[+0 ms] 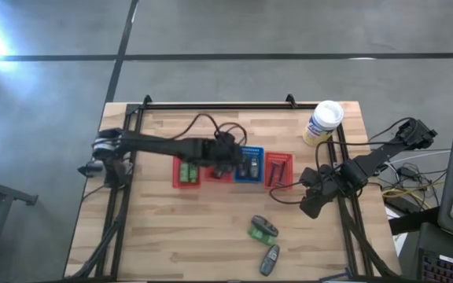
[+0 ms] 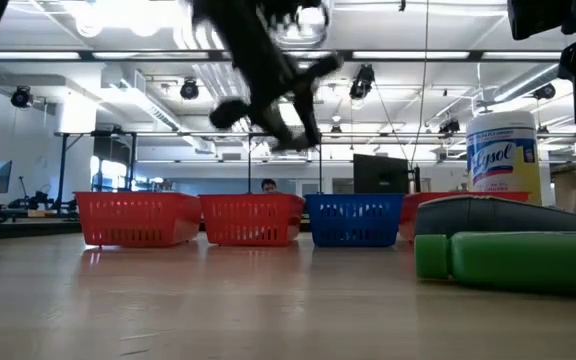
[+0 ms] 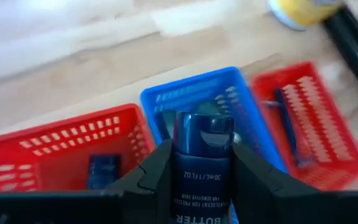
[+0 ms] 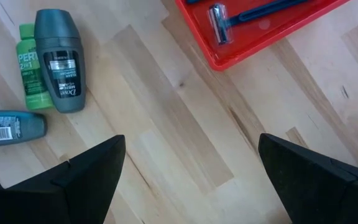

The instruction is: Pick & Place Travel size toiletries

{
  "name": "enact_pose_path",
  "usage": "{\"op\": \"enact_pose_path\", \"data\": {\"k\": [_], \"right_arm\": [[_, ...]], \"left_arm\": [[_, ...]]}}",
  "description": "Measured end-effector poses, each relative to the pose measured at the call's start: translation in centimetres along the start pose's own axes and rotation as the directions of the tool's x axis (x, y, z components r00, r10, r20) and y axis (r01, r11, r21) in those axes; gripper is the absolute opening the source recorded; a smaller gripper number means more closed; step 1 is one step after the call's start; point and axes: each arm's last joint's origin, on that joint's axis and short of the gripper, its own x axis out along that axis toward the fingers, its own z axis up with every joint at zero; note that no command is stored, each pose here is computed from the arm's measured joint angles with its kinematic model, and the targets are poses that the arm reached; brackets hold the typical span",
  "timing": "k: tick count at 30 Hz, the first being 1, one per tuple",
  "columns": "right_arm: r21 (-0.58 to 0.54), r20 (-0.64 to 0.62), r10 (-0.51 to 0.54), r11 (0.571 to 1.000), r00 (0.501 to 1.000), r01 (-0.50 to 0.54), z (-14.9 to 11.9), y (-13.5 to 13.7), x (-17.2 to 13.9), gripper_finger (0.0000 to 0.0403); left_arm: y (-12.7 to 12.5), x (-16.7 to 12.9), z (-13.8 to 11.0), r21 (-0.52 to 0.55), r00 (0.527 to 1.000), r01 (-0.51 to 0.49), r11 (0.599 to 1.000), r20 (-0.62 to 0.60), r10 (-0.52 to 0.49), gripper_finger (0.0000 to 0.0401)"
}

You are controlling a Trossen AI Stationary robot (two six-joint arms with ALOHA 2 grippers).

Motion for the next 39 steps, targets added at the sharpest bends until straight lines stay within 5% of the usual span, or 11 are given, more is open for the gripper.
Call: {"op": "enact_pose_path", "data": {"k": [8,13,23,27,30,39], "right_arm": [[0.012,0.0,0.0,1.0,1.0,0.0,0.0,0.0,0.0,0.0366],[0.009,0.0,0.001,1.0,1.0,-0.001,0.0,0.0,0.0,0.0366],[0.005,-0.001,0.0,1.0,1.0,0.0,0.0,0.0,0.0,0.0366],[0.004,-0.005,0.001,1.0,1.0,-0.001,0.0,0.0,0.0,0.0366],[0.004,-0.006,0.0,1.0,1.0,0.0,0.0,0.0,0.0,0.0366],[0.0,-0.014,0.004,1.0,1.0,-0.004,-0.1,0.0,0.0,0.0366]], "left_arm": [[4.9,3.4,-1.5,-0.084,0.99,-0.13,0.988,-0.063,0.125,0.0126],[5.0,3.5,-1.7,-0.075,0.99,-0.133,0.988,-0.054,0.129,0.0138],[5.1,3.3,-1.6,-0.068,0.989,-0.14,0.988,-0.056,0.136,0.0226],[3.7,1.4,-1.1,0.043,1.0,-0.01,0.999,-0.027,0.011,0.0243],[1.6,-1.5,-1.1,0.249,0.982,0.185,0.95,-0.02,-0.186,0.0243],[-1.8,-7.6,-4.1,0.575,0.887,0.41,0.708,-0.073,-0.455,0.0241]]}}
